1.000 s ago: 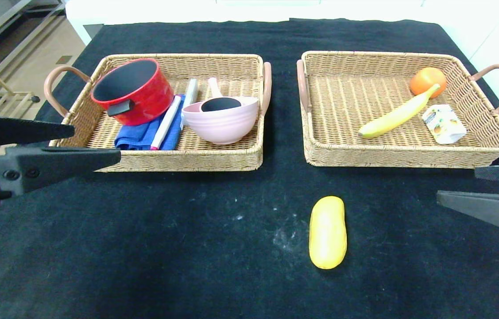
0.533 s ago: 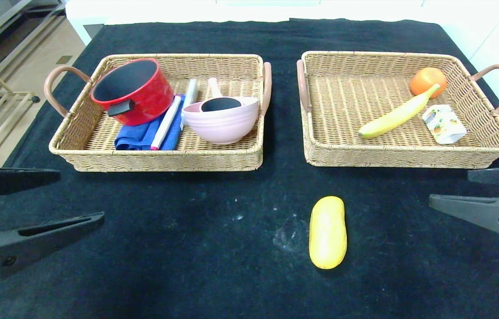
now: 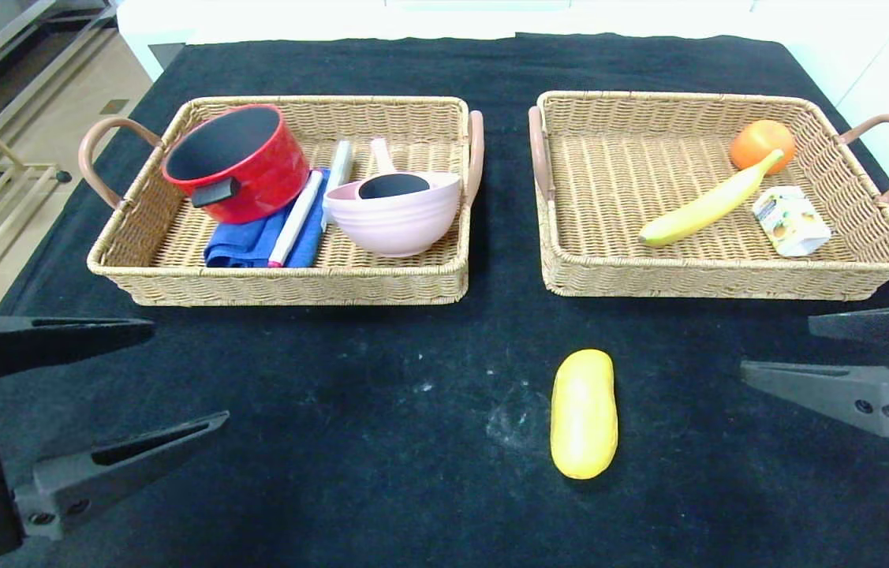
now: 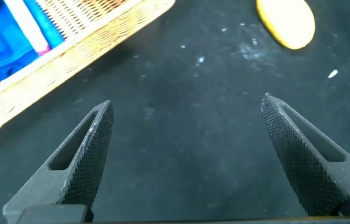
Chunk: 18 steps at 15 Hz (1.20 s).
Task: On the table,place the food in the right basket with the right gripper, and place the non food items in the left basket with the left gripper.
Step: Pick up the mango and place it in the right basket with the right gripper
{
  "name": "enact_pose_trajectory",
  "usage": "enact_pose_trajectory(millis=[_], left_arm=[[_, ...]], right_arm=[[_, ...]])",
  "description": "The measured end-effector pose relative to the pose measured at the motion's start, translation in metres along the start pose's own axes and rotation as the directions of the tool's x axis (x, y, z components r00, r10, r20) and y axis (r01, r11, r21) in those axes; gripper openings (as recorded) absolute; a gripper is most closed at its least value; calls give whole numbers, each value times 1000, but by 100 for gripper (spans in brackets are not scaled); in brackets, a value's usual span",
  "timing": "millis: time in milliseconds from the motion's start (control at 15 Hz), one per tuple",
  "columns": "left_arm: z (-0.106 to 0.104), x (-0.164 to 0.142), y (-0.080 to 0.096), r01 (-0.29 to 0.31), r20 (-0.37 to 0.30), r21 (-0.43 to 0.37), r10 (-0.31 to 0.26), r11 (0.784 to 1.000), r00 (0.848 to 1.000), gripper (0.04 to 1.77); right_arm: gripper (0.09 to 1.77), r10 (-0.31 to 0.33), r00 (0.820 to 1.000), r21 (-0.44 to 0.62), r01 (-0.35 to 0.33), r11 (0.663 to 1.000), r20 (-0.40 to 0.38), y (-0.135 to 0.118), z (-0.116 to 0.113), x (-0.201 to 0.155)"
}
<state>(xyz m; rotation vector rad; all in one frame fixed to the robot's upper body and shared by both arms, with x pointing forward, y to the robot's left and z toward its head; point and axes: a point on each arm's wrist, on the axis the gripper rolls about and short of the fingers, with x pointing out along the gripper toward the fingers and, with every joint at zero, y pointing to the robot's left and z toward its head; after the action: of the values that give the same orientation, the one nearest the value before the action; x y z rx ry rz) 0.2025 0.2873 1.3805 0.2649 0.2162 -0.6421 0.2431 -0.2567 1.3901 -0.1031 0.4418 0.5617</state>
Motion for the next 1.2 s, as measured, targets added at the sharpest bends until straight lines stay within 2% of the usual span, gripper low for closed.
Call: enact_pose_trajectory(millis=[200,467,667,1200], left_arm=[[-1,2,-4,27,-2,6,-27,1000,1000,171],[-1,1,-4,30,0,11,-30,999,1000,171],[1,1,-4,24,22,19,-24,1000,999,172],[0,0,-5,18,40,23,-18,1000,999,172]], right_arm=[[171,8,1000,-10,-8,1000,7,4,2,4],[171,-58,998,-37,58,998,-17,15,3,16],[171,-88,995,-65,85,994,-44,32,3,30],[171,-186,977,19,189,982,-106,84,4,84]])
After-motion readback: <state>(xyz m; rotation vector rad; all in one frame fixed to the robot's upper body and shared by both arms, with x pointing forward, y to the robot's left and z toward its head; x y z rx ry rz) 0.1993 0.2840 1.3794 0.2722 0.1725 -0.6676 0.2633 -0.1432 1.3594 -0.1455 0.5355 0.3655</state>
